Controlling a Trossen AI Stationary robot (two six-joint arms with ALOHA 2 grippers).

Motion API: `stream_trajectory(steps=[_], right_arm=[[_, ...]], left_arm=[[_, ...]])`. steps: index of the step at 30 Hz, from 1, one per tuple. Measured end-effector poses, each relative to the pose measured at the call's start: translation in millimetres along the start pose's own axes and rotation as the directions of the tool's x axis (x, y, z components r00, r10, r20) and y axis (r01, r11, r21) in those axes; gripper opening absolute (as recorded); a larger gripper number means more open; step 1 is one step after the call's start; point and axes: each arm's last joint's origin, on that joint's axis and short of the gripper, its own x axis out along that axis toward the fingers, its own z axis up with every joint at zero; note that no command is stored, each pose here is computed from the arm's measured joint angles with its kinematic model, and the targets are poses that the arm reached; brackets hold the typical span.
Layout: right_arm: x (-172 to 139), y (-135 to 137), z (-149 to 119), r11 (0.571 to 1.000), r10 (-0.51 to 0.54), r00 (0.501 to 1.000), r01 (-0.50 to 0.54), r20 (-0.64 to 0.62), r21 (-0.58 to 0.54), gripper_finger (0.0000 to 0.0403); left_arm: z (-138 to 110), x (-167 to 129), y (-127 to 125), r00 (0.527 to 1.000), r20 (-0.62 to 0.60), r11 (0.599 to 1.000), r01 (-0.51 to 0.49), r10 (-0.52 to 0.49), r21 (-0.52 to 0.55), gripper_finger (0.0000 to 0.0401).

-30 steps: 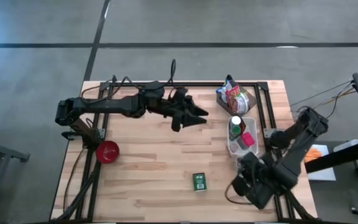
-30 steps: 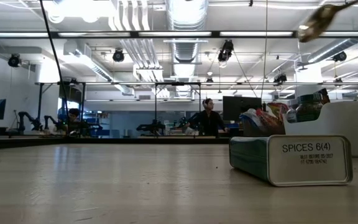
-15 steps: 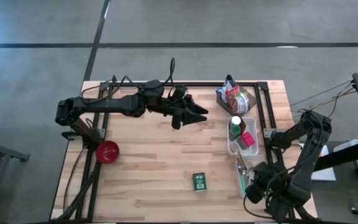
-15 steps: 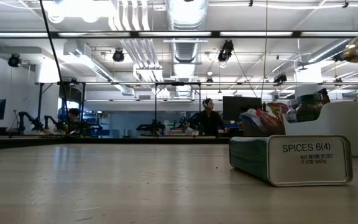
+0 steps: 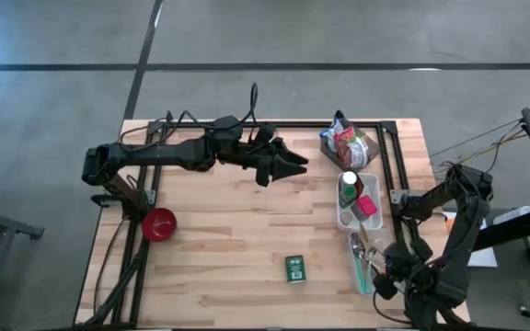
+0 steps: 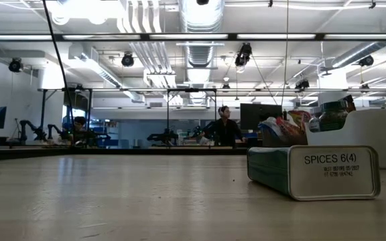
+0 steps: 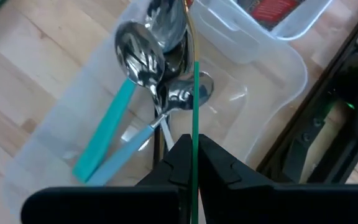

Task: Pick & Place Food Item
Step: Put the green spoon into the transparent bin

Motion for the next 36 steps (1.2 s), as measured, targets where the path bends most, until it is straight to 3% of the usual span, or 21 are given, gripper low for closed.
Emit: stream_trajectory(steps=[17,36], right_arm=[[40.1,-7.7,-16.9,0.999,0.029,1.0,-0.029,-0.009,-0.033,0.0008],[41.7,-6.2,-18.8,0.998,0.046,0.999,-0.047,-0.026,-0.043,0.0008]], left_arm=[[-0.6,-2.3,8.8,0.998,-0.02,0.997,-0.054,0.053,-0.054,0.0283],[-3.6,-2.5,11.4,0.996,-0.049,0.994,-0.083,0.08,-0.072,0.0283]])
